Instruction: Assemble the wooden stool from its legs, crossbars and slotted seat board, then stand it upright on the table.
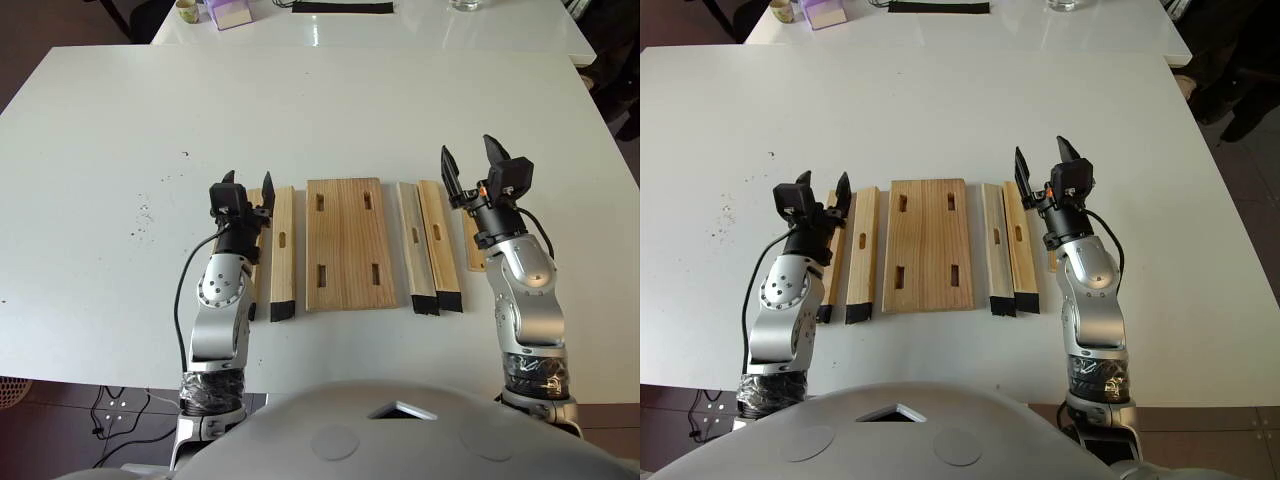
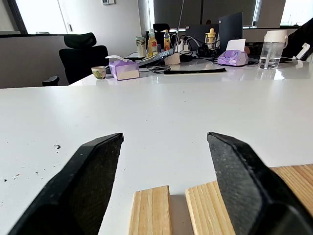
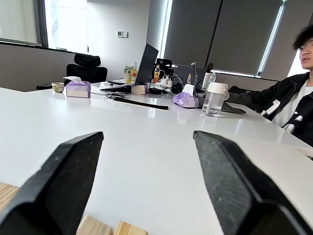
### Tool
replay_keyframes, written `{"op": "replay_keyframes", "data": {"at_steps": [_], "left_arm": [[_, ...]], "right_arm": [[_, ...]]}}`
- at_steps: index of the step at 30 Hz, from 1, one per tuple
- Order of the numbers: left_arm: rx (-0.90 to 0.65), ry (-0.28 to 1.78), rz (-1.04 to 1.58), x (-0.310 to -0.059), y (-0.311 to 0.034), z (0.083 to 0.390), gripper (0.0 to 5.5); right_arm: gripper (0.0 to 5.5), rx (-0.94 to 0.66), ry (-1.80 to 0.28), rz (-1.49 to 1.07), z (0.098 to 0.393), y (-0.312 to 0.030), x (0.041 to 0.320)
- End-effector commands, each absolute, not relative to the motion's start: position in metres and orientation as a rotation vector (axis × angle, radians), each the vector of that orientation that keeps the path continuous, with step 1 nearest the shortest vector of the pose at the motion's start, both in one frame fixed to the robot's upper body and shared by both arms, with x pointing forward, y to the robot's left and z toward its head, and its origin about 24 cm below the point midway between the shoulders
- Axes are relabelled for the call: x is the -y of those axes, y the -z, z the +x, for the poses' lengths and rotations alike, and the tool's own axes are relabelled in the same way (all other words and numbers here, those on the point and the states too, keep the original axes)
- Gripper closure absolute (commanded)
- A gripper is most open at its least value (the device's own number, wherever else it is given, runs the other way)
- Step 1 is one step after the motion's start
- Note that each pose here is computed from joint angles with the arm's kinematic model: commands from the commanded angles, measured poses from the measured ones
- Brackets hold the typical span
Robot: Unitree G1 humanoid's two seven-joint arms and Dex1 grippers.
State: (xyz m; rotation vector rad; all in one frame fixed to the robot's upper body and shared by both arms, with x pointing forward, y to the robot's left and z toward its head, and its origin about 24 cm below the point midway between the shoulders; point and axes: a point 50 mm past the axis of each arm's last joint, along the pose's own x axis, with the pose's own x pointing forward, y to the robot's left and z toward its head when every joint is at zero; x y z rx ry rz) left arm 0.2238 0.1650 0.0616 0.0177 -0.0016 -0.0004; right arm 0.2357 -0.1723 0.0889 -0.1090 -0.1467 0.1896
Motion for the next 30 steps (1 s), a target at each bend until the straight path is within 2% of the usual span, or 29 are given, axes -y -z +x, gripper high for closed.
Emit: {"op": "replay_keyframes", "data": {"at_steps": [1, 9, 14, 17, 20, 30], "left_arm": [[-0.003, -0.032, 0.035, -0.164, -0.066, 0.227, 2.33], [0.026, 0.014, 0.066, -0.168, -0.072, 0.23, 2.33], [0.031, 0.009, 0.074, -0.167, -0.074, 0.237, 2.33], [0.046, 0.028, 0.099, -0.167, -0.078, 0.24, 2.33], [0.044, 0.038, 0.094, -0.168, -0.079, 0.243, 2.33], [0.014, 0.005, 0.11, -0.167, -0.072, 0.243, 2.33]], "right_arm": [[2.11, 0.142, -0.163, -0.106, 0.237, -0.09, 0.173], [2.11, 0.149, -0.134, -0.091, 0.235, -0.091, 0.172], [2.11, 0.152, -0.169, -0.058, 0.243, -0.094, 0.158], [2.11, 0.156, -0.158, -0.075, 0.244, -0.093, 0.158], [2.11, 0.138, -0.101, -0.051, 0.241, -0.088, 0.162], [2.11, 0.139, -0.142, -0.053, 0.241, -0.083, 0.148]]}}
